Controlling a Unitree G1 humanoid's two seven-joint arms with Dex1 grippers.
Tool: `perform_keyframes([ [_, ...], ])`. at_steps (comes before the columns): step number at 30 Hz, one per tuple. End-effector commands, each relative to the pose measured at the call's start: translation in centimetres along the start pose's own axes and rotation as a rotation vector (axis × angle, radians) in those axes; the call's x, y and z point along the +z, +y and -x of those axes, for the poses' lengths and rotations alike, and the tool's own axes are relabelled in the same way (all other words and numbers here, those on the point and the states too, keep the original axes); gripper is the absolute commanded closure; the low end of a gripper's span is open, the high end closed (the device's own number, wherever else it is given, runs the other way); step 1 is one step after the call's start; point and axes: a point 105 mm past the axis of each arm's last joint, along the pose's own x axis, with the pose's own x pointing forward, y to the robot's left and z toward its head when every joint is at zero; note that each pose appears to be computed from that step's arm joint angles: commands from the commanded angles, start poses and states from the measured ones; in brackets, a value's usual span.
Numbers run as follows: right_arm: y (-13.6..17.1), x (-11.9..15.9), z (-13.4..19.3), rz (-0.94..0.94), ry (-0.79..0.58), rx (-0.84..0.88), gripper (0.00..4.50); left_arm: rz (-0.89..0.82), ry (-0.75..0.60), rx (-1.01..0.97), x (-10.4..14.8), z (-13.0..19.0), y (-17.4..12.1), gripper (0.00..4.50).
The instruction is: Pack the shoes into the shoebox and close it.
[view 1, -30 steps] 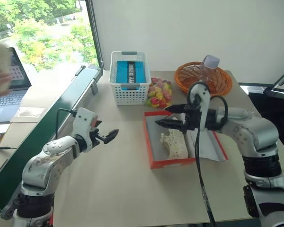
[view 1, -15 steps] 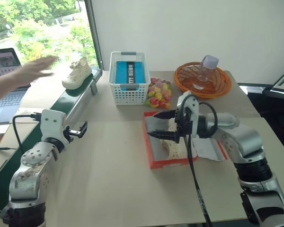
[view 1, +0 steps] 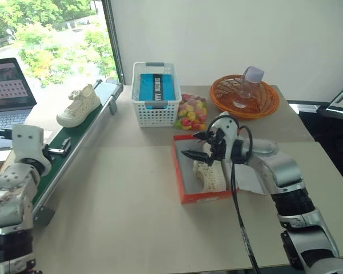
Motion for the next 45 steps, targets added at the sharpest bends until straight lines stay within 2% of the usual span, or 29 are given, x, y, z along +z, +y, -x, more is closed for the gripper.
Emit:
perform_keyframes([
  [1, -0.2, 1.0, 0.5, 0.042, -0.039, -0.024, 0.03, -0.046, -0.072, -0.02, 2.5, -1.0, 1.3, 0.0],
  [9, -0.2, 0.8, 0.7, 0.018, -0.045, -0.042, 0.03, -0.116, -0.011, -0.124, 2.2, -4.3, 1.8, 0.0],
  [18, -0.6, 0.8, 1.3, 0.023, -0.031, -0.062, 0.03, -0.059, 0.147, -0.177, -1.3, -6.7, 0.7, 0.0],
  [22, -0.8, 0.8, 1.5, 0.029, -0.021, -0.072, 0.0, -0.011, 0.158, -0.24, -2.2, -6.9, -0.8, 1.02],
  [23, -0.8, 0.8, 1.6, 0.029, -0.02, -0.073, 0.0, 0.0, 0.146, -0.252, -2.1, -7.0, -1.2, 1.47],
  [27, -0.8, 0.9, 1.7, 0.031, -0.017, -0.072, 0.0, 0.017, 0.103, -0.281, -1.6, -6.8, -2.3, 2.74],
  [30, -0.6, 0.9, 1.6, 0.031, -0.018, -0.069, 0.0, 0.031, 0.064, -0.283, -0.7, -6.6, -2.7, 3.69],
  [32, -0.6, 0.9, 1.6, 0.031, -0.017, -0.068, 0.0, 0.03, 0.045, -0.279, -0.1, -6.4, -2.9, 4.09],
  [35, -0.6, 1.0, 1.6, 0.013, -0.026, -0.07, 0.0, 0.026, -0.011, -0.296, 2.2, -5.9, -3.9, 4.17],
  [39, -0.8, 1.9, 1.8, -0.065, -0.076, -0.078, 0.0, 0.059, -0.148, -0.402, 7.9, -4.4, -7.7, 4.17],
  [41, -0.9, 2.8, 2.0, -0.131, -0.12, -0.082, 0.0, 0.07, -0.19, -0.459, 9.8, -3.7, -9.8, 4.17],
  [45, -1.0, 5.1, 2.2, -0.255, -0.215, -0.069, 0.0, 0.073, -0.236, -0.543, 12.0, -3.0, -13.3, 4.17],
])
